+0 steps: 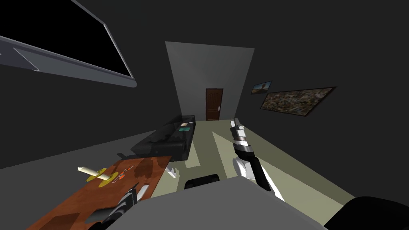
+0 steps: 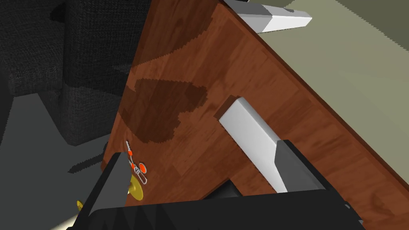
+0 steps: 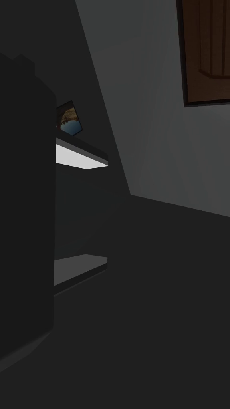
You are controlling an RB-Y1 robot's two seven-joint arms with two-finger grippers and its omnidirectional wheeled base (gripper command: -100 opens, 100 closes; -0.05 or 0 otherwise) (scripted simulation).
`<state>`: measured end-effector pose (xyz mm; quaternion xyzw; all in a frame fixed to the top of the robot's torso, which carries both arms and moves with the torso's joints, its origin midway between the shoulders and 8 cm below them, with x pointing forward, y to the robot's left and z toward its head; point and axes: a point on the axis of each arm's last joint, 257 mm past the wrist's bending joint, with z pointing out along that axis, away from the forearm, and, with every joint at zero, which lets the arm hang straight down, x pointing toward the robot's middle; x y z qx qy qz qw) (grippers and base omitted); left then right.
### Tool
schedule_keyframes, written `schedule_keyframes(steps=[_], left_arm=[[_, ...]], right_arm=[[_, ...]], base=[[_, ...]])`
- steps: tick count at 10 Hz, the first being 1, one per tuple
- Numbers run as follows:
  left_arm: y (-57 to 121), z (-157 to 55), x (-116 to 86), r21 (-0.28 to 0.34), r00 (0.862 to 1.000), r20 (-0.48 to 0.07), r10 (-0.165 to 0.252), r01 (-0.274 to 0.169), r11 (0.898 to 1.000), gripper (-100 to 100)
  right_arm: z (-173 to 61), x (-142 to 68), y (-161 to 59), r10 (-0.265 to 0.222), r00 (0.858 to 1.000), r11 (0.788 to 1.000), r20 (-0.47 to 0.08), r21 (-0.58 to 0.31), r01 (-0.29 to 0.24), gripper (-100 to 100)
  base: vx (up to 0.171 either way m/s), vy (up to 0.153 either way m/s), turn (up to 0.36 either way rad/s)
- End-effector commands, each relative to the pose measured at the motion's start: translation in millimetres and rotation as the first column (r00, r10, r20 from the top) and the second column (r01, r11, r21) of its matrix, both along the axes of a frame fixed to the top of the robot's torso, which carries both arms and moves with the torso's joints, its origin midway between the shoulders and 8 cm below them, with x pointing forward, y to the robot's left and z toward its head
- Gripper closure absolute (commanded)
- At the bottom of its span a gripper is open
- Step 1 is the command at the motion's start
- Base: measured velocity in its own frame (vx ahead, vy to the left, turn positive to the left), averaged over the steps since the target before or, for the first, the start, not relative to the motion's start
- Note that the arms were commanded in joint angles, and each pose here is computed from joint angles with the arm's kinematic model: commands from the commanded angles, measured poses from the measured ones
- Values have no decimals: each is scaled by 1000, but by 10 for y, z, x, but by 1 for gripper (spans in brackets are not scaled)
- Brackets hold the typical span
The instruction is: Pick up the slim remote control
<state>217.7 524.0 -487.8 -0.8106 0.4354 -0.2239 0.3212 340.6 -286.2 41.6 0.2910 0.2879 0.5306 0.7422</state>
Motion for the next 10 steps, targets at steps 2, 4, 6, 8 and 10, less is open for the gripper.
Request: schedule_keyframes(steps=[2,4,6,8,10], left_arm=[[108,-217,-266,-57,996,-62,71,-74,996,-100],[171,-375,-527,-97,985,-115,129,-140,985,-100],[222,-539,-829,-133,966,-175,190,-214,968,-100],[241,-661,-1078,-166,944,-222,242,-281,945,-100],[216,-847,-1498,-222,894,-302,332,-405,887,-100]], right_arm=[[0,0,0,0,1000,1000,0,0,0,0],[0,0,0,0,1000,1000,0,0,0,0],[0,0,0,0,1000,1000,0,0,0,0],[0,0,0,0,1000,1000,0,0,0,0],[0,0,0,0,1000,1000,0,0,0,0]], base=[[31,13,-72],[45,25,-127],[48,28,-116],[74,66,-154],[72,81,-151]])
